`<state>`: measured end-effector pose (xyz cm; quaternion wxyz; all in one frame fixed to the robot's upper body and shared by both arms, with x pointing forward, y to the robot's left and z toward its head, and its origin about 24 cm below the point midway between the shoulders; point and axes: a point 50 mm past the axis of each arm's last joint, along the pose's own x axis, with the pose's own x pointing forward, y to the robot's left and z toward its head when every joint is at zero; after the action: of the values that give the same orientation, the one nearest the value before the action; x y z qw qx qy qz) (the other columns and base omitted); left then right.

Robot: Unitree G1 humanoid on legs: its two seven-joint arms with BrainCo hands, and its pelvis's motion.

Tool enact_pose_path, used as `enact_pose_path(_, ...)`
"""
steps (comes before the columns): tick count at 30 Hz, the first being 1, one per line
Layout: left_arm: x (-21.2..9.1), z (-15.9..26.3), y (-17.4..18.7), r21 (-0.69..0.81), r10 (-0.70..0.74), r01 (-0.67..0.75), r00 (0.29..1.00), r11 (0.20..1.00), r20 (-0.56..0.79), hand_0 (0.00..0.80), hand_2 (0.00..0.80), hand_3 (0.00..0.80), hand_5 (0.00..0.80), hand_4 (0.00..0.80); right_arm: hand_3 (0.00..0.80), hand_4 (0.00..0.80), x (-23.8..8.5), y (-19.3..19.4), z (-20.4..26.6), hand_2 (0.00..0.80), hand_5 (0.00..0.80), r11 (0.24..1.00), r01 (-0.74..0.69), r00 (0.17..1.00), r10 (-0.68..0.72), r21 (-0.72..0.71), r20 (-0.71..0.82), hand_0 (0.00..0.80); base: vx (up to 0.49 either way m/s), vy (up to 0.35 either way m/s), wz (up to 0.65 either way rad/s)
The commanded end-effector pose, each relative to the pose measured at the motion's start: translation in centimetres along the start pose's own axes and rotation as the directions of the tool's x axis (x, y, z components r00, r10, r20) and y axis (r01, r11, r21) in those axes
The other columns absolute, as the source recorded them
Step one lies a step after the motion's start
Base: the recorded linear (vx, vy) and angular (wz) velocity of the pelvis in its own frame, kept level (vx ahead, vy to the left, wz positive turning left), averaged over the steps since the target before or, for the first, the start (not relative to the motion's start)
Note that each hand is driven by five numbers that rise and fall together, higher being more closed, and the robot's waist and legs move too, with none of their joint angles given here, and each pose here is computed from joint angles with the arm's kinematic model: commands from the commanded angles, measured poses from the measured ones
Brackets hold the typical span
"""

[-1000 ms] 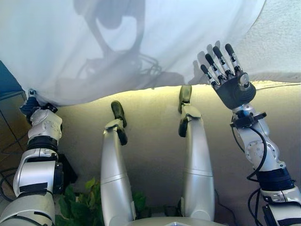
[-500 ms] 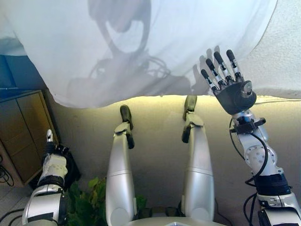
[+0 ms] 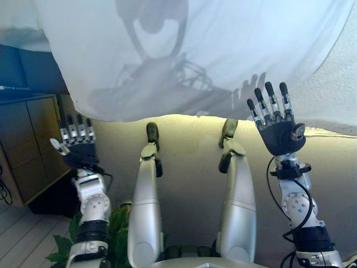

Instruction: Make the bed neatly

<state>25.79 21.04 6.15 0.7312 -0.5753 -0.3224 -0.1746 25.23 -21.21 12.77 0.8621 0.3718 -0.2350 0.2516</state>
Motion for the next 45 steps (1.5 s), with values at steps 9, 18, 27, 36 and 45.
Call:
enact_pose_path(9,6.6,1.2,-3.3,0.076,-0.197,0.206,0.974,0.976,-0.109,0.000,0.000,0.000,0.000,0.000,0.000,0.000,1.4,1.3,1.5,0.000,0.000,0.991,-0.132,0.991,0.131,-0.029,-0.029,0.000,0.000,0.042,-0.02)
enact_pose_path(18,12.6,2.6,-2.7,0.196,-0.096,0.117,0.989,0.974,-0.114,0.000,0.000,0.000,0.000,0.000,0.000,0.000,3.8,1.7,1.2,0.000,0.000,0.987,-0.155,0.986,0.151,-0.046,-0.074,0.000,0.023,0.063,-0.14)
enact_pose_path(27,13.7,3.0,-0.3,0.183,0.062,-0.052,0.997,0.982,-0.052,0.000,0.000,0.000,0.000,0.000,0.000,0.000,5.9,-0.3,-0.4,0.000,0.000,0.980,-0.137,0.987,0.123,-0.142,-0.104,0.000,0.041,0.126,-0.09)
enact_pose_path(36,13.3,2.8,2.4,0.346,0.319,-0.278,0.945,0.896,-0.066,0.000,0.000,0.000,0.000,0.000,0.000,0.000,7.9,-2.2,-0.7,0.000,0.000,0.973,-0.091,0.994,0.076,-0.211,-0.078,0.000,0.014,0.041,0.00)
enact_pose_path(45,9.0,5.3,6.8,0.593,0.737,-0.612,0.674,0.524,0.045,0.000,0.000,0.000,0.000,0.000,0.000,0.000,9.1,-2.4,-0.7,0.000,0.000,0.962,-0.082,0.994,0.062,-0.259,-0.088,0.000,0.014,0.061,0.04)
